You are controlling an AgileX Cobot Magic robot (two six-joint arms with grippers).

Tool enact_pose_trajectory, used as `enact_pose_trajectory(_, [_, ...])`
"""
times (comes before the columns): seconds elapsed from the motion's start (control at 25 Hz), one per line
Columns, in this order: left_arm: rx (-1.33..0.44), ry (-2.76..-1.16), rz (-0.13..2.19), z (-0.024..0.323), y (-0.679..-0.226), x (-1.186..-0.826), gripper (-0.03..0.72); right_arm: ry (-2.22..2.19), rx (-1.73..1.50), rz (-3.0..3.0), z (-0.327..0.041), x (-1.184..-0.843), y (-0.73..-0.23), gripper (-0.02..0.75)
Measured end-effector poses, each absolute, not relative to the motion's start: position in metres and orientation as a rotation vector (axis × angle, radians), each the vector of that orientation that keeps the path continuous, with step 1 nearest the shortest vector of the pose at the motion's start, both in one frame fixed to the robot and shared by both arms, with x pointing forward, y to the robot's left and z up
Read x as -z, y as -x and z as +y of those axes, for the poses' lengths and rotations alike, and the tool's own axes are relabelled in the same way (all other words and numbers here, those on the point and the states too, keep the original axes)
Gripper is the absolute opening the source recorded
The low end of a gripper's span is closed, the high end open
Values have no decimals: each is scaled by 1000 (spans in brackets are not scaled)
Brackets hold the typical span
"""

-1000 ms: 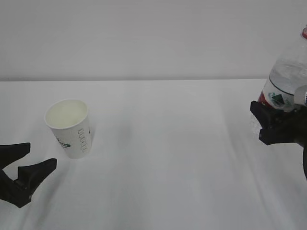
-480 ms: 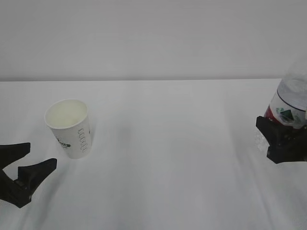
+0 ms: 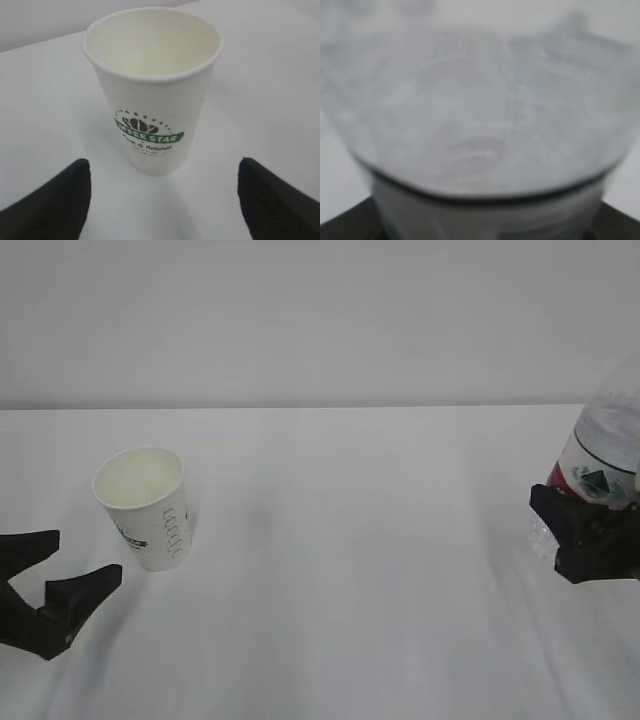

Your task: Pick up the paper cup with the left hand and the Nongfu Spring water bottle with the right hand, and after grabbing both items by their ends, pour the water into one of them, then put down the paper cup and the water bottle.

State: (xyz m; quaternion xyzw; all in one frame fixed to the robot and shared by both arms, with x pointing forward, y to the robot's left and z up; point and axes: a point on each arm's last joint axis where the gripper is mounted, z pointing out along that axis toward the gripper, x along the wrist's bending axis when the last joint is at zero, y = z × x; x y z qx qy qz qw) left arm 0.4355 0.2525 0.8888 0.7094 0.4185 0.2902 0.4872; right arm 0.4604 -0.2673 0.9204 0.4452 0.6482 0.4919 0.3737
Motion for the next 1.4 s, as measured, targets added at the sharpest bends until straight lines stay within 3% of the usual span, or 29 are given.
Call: enact_pose_trajectory(1.4, [-657, -1753, 997, 246, -488, -859, 692, -1137, -1263, 1665, -267, -920, -460, 452])
